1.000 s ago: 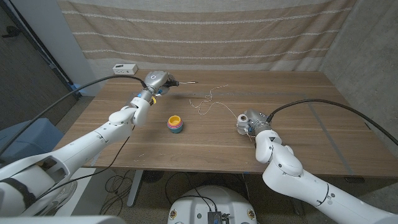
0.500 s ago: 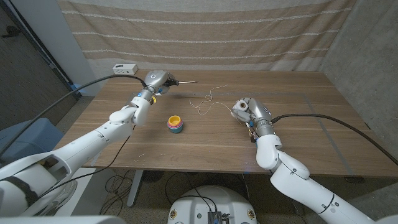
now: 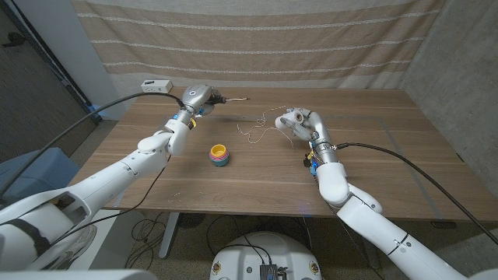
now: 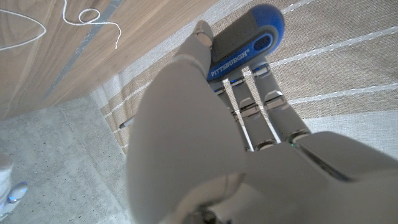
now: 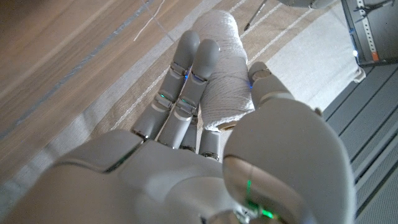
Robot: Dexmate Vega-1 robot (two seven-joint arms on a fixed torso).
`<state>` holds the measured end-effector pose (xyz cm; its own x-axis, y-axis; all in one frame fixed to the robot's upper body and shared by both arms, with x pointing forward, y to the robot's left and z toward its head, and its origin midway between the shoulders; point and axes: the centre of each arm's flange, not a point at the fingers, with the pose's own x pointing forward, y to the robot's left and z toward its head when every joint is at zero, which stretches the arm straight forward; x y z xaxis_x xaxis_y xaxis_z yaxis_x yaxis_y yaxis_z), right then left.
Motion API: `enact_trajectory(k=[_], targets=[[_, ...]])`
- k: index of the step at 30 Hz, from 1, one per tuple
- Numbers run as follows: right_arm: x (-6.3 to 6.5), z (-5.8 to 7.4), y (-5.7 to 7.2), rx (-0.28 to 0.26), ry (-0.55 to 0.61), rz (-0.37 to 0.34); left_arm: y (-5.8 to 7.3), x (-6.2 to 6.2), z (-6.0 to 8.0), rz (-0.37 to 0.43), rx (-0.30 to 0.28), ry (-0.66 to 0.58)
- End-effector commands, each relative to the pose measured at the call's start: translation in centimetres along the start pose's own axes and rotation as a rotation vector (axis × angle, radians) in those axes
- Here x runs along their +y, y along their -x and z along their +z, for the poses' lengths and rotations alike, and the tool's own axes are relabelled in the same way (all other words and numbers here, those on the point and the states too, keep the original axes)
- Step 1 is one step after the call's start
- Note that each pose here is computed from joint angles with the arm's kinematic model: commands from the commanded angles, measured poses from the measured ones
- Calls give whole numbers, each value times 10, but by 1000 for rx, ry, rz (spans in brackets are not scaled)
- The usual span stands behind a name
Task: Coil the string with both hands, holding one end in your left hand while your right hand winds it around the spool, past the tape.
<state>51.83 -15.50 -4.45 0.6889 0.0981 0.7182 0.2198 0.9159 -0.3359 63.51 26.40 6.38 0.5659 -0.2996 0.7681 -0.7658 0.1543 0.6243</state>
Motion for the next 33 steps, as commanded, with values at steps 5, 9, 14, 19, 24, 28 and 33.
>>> enact_trajectory(k=[5, 9, 14, 19, 24, 28, 33], targets=[[11, 37, -38, -180, -213, 82, -1, 8, 2, 45, -13, 19], [16, 43, -47, -198, -268, 127, 1, 10, 1, 55, -15, 20], [25, 53, -60, -228, -349, 190, 1, 14, 2, 55, -15, 22], [38, 70, -73, -264, -368, 260, 3, 19, 4, 68, -24, 24], [50, 78, -84, -279, -424, 325, 6, 18, 5, 66, -28, 36], [59, 86, -90, -289, -432, 361, 7, 17, 7, 63, -33, 45], [68, 95, -100, -304, -429, 390, 10, 14, 11, 53, -47, 49]])
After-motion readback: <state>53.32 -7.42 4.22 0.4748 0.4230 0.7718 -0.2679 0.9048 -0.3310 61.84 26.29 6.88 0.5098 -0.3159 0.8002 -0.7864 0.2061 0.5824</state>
